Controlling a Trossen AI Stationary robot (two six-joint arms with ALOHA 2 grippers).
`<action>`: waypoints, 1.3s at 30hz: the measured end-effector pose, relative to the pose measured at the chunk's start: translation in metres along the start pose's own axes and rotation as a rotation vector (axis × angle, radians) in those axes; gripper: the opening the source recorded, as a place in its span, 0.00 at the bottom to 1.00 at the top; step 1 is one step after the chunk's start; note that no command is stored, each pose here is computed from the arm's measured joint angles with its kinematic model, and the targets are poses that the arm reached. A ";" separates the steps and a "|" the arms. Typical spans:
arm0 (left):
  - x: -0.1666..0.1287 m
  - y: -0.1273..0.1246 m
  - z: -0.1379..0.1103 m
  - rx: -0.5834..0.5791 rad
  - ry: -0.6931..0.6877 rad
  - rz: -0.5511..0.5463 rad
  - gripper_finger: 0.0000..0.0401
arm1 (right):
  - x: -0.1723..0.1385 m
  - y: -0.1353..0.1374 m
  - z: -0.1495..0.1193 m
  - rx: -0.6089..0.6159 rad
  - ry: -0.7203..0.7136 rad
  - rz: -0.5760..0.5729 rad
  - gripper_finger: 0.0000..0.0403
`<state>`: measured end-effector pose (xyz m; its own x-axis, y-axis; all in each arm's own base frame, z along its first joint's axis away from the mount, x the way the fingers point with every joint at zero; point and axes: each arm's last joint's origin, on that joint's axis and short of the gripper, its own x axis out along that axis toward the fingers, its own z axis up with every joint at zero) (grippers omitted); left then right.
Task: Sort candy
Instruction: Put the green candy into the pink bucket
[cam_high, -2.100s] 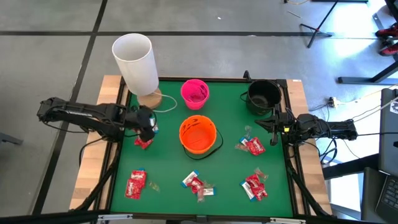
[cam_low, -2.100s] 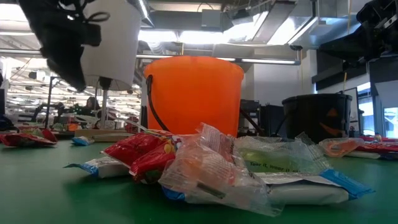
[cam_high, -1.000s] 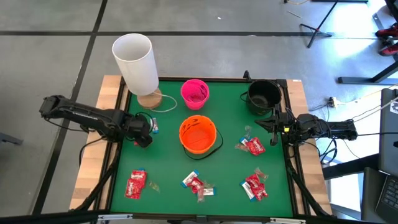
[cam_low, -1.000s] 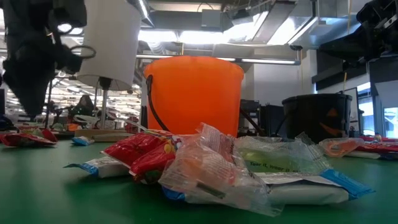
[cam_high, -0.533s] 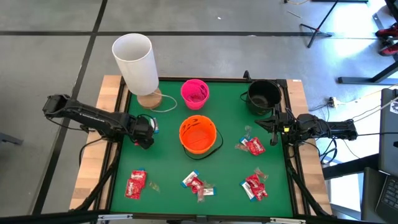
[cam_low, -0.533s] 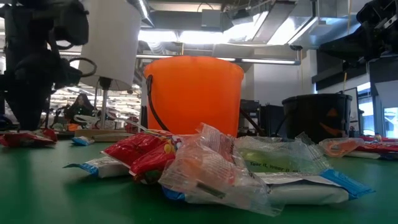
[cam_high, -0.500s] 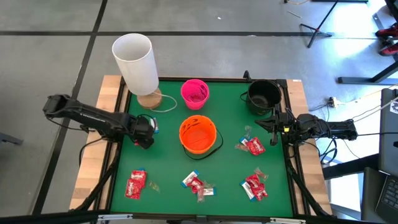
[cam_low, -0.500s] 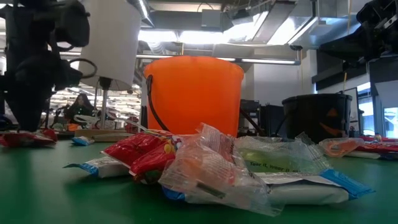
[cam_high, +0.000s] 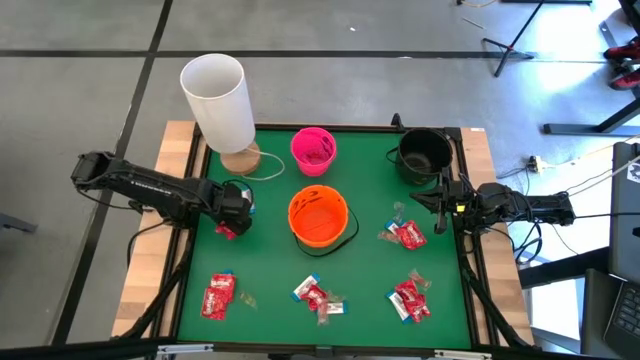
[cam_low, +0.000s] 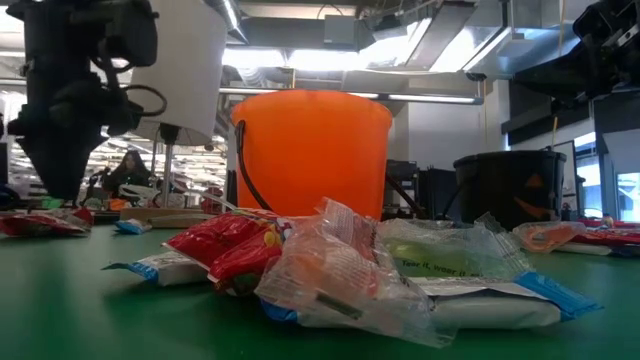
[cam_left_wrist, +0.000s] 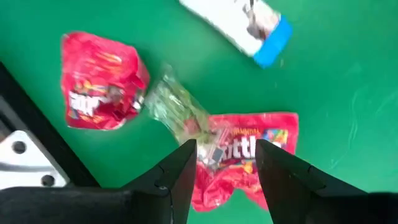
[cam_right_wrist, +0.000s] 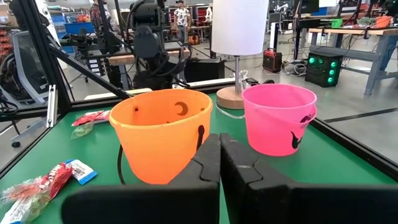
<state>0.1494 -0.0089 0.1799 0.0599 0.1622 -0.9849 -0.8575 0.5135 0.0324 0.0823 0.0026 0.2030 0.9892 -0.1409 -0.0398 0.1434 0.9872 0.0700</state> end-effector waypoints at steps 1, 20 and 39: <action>0.000 0.001 0.000 -0.001 -0.013 0.012 0.39 | 0.000 0.000 0.000 0.000 0.000 0.000 0.00; 0.022 0.003 -0.004 -0.094 -0.021 0.068 0.39 | 0.000 0.000 0.000 0.000 0.001 0.000 0.00; 0.029 0.000 -0.004 -0.022 -0.051 0.027 0.03 | 0.000 0.000 0.000 0.000 0.000 0.000 0.00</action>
<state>0.1489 -0.0072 0.1504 0.0616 0.2186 -0.9739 -0.8699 0.4901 0.0549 0.0823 0.0026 0.2030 0.9892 -0.1412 -0.0403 0.1437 0.9872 0.0696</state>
